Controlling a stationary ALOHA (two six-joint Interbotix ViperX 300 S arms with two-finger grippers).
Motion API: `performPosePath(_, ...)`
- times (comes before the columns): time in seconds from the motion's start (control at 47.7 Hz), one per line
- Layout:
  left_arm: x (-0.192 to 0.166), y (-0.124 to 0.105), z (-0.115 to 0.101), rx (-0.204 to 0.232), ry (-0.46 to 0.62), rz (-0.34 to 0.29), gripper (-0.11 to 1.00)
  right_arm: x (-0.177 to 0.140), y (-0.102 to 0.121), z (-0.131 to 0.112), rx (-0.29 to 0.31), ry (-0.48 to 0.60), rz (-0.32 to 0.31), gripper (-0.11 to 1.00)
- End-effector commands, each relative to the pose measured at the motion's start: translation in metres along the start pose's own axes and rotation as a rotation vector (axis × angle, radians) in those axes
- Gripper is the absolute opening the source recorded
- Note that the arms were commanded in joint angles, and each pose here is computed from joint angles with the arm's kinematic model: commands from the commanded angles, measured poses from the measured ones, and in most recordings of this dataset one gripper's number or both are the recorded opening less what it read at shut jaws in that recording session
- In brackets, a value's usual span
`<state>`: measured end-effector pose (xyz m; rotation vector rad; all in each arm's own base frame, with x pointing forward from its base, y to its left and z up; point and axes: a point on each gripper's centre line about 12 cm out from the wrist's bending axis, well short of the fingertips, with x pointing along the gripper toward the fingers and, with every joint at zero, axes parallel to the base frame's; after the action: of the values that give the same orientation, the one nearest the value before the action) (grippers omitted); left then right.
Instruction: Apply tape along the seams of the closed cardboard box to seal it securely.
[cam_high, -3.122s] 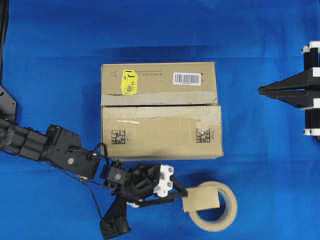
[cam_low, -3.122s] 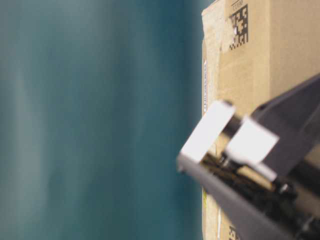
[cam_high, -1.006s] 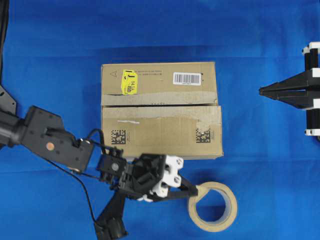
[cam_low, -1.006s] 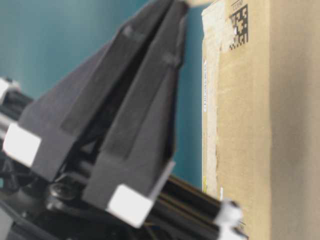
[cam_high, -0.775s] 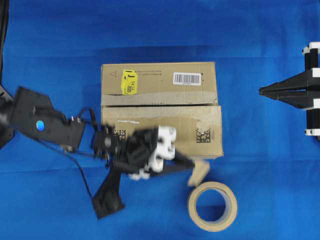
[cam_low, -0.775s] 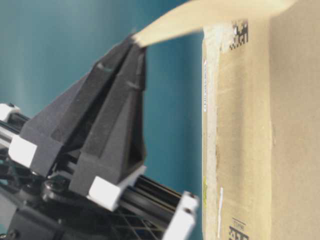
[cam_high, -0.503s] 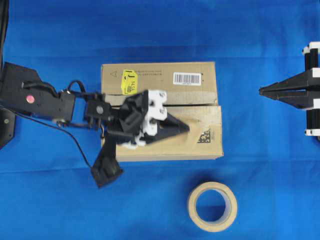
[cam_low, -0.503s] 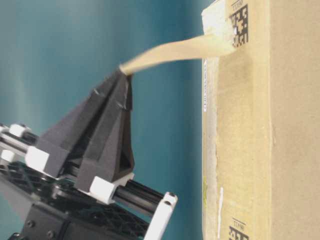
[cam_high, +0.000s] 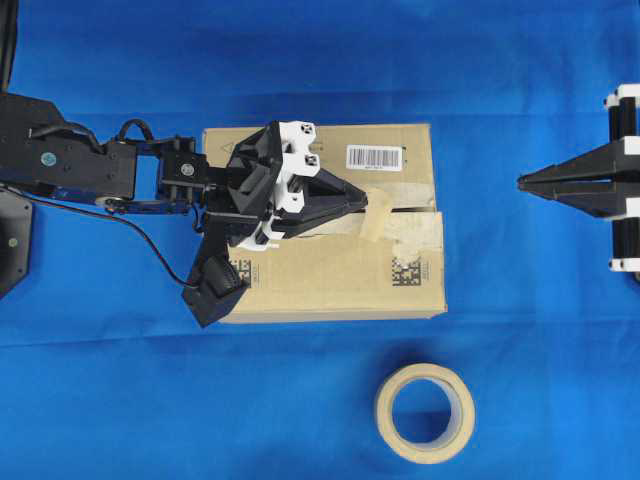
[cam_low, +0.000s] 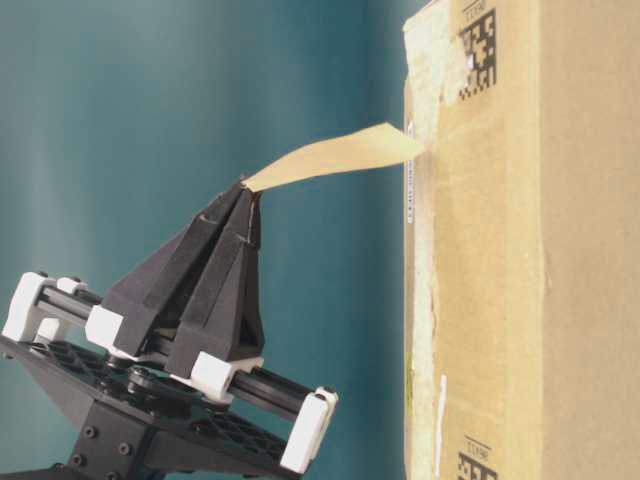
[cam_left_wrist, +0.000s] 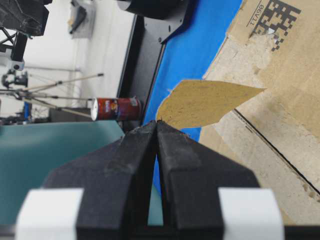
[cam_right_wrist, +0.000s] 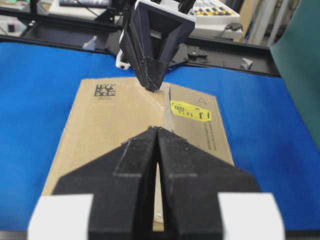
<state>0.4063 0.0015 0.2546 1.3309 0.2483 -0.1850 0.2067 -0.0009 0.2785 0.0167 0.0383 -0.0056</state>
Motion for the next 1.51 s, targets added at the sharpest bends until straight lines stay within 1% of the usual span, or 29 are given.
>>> performPosePath(0.0, -0.007, 0.013, 0.0, -0.004, -0.001, 0.036, 0.01, 0.002, 0.0, 0.013, 0.005, -0.032, 0.0, 0.0)
performPosePath(0.356, -0.025, -0.002, -0.009, -0.021, 0.019, 0.009, 0.0, 0.003, 0.0, 0.011, 0.005, -0.026, 0.0, 0.0)
performPosePath(0.775, -0.032, -0.031, -0.015, -0.026, 0.038, -0.079, 0.0, 0.007, 0.0, 0.008, 0.003, -0.017, -0.001, 0.0)
performPosePath(1.131, -0.034, -0.046, -0.019, -0.028, 0.053, -0.136, 0.0, 0.018, -0.001, 0.0, 0.026, -0.006, -0.008, 0.0)
performPosePath(1.383, -0.035, -0.055, -0.021, -0.029, 0.064, -0.19, 0.0, 0.029, -0.002, -0.001, 0.064, 0.007, -0.021, 0.0)
performPosePath(1.488, -0.035, -0.056, -0.021, -0.031, 0.068, -0.2, 0.01, 0.034, -0.003, -0.003, 0.073, 0.02, -0.025, 0.0)
